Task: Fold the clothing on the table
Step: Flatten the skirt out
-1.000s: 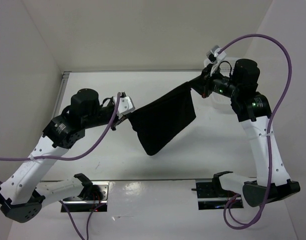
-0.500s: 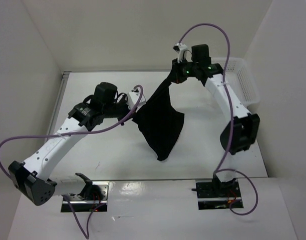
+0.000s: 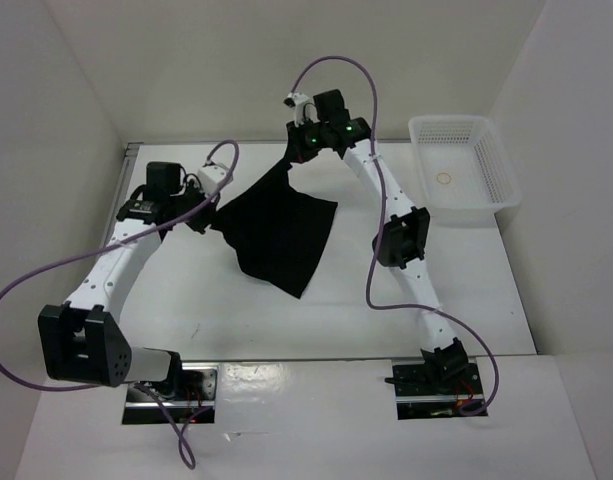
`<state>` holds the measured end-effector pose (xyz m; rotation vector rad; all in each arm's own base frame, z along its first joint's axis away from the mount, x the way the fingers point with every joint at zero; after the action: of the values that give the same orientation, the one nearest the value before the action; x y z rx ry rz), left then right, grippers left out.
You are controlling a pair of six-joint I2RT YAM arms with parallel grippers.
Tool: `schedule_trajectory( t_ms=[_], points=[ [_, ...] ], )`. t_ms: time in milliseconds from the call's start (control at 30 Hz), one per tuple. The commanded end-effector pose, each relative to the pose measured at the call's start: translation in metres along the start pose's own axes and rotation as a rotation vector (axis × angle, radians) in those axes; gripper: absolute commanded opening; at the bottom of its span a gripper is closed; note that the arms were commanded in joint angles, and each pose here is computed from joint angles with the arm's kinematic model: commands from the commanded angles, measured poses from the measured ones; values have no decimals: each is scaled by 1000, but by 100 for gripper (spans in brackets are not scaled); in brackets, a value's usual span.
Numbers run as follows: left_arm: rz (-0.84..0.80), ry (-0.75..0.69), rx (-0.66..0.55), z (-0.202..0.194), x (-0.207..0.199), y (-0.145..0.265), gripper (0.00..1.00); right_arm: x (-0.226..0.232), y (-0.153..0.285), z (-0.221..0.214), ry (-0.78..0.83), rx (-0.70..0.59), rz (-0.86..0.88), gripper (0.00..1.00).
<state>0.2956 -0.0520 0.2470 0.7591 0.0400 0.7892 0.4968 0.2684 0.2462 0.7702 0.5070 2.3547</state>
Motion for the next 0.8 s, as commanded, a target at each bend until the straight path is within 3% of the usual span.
schedule_trajectory(
  t_ms=[0, 33, 67, 100, 133, 167, 267, 433, 500, 600, 767],
  points=[
    [-25, 34, -11, -17, 16, 0, 0, 7, -8, 4, 44, -30, -33, 0],
    [-20, 56, 6, -24, 22, -2, 2, 10, -15, 3, 41, -33, -33, 0],
    [-17, 97, 27, -34, 31, -4, 7, 9, -15, 4, 46, -44, -47, 10],
    [-26, 121, 29, -40, 35, -6, 14, 13, -20, 2, 41, -40, -40, 36],
    [-28, 137, 37, -47, 42, -9, 47, 10, -22, -1, 36, -34, -55, 60],
    [-13, 175, 38, -57, 51, -5, 62, 13, -24, -2, 41, -32, -60, 78],
    [24, 249, 52, -81, 69, 0, 84, 15, -19, 0, 39, -32, -74, 94],
    [100, 345, 60, -105, 90, 16, 99, 15, 17, 19, 35, -71, -105, 97],
    [110, 367, 73, -106, 92, 20, 100, 10, 24, 16, 13, -47, -110, 97],
    [68, 333, 104, -99, 82, 14, 100, 2, 30, 4, 2, 29, -130, 97],
    [-47, 200, 100, -63, 48, -12, 100, -10, 22, -35, -64, 223, -157, 88]
  ],
)
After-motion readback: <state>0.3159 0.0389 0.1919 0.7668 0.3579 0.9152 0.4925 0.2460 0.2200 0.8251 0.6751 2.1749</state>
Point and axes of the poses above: each gripper's point midway between its finger pads, its own y axis back along the fingers, its own x axis along the line the jaws close on, z = x × y, the point moved 9 cm from there along y, back along the fingers, and after that the axes turned 10 degrees about -y, right-handed, at the moved point
